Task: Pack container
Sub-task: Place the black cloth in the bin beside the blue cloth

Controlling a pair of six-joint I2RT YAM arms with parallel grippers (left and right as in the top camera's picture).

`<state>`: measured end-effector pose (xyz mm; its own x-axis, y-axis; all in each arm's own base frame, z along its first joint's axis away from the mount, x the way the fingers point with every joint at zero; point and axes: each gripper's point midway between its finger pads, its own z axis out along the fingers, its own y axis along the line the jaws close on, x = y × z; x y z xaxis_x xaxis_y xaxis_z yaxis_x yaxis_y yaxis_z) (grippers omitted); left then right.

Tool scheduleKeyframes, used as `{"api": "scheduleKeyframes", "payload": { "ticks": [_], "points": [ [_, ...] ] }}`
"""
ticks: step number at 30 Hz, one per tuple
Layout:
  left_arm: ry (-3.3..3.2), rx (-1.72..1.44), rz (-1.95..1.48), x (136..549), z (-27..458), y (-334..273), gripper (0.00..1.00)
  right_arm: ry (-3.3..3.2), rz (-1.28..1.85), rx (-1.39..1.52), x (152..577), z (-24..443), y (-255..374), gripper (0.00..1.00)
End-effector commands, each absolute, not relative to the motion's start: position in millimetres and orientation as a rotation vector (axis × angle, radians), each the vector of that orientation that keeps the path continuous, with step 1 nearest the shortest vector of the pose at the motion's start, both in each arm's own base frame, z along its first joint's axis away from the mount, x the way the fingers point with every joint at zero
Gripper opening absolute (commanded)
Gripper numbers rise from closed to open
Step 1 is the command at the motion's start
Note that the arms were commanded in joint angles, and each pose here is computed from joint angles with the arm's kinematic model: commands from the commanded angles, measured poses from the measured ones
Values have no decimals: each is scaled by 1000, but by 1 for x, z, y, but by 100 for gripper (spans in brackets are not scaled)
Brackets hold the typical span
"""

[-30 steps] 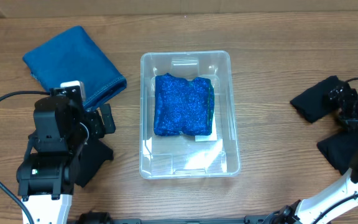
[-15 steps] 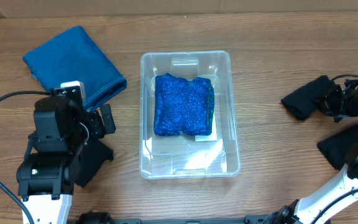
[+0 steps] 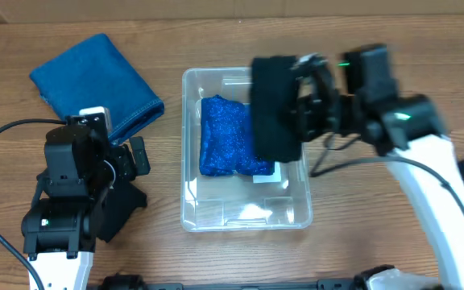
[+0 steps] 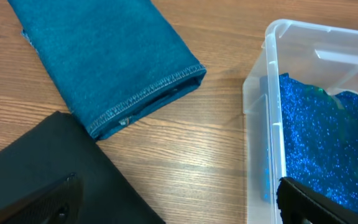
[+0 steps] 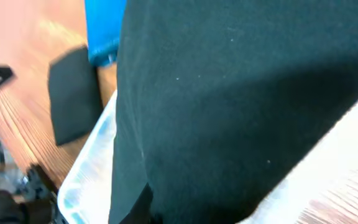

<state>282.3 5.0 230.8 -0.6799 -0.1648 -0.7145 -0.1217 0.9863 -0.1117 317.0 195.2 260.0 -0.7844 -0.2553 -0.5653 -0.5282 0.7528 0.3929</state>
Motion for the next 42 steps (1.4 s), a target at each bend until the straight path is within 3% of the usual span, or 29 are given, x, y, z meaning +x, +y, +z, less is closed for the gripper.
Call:
{"api": "scheduleKeyframes", "payload": {
  "ticks": [1, 4, 6, 7, 8, 9, 13, 16, 17, 19, 21, 23, 26, 31, 37, 42],
  "points": [
    [2297, -205, -63, 284, 242, 6, 100, 2603, 692, -589, 336, 206, 215, 4],
    [2308, -206, -62, 282, 240, 6, 100, 2749, 672, -566, 348, 150, 219, 4],
    [2308, -206, -62, 282, 241, 6, 100, 2827, 499, -475, 360, 123, 202, 5],
    [2308, -206, -62, 282, 240, 6, 100, 2826, 411, -439, 366, 121, 193, 21],
    [2308, -206, -62, 282, 240, 6, 100, 2819, 346, -428, 370, 122, 186, 49],
    [2308, -206, -62, 282, 240, 6, 100, 2825, 324, -426, 370, 124, 183, 63],
    [2308, -206, -62, 282, 240, 6, 100, 2806, 333, -442, 369, 145, 189, 100],
    [2308, -206, -62, 282, 241, 6, 100, 2651, 323, -400, 377, 218, 191, 100],
    [2308, -206, -62, 282, 240, 6, 100, 2544, 334, -360, 376, 269, 185, 100],
    [2308, -206, -62, 282, 240, 6, 100, 2440, 260, -137, 377, 319, 150, 100],
    [2308, -206, -62, 282, 240, 6, 100, 2379, 159, 206, 366, 347, 83, 100],
    [2307, -206, -62, 282, 241, 6, 100, 2342, 68, 676, 344, 346, -11, 100],
    [2307, -206, -62, 282, 241, 6, 100, 2305, 20, 1282, 284, 302, -144, 100],
    [2308, -206, -62, 282, 240, 6, 100, 2172, 102, 1747, 217, 221, -221, 100],
    [2308, -206, -62, 282, 240, 6, 100, 2028, 288, 2001, 171, 100, -234, 100],
    [2308, -206, -63, 282, 240, 6, 100, 1955, 367, 1961, 171, 40, -223, 100]
  ]
}}
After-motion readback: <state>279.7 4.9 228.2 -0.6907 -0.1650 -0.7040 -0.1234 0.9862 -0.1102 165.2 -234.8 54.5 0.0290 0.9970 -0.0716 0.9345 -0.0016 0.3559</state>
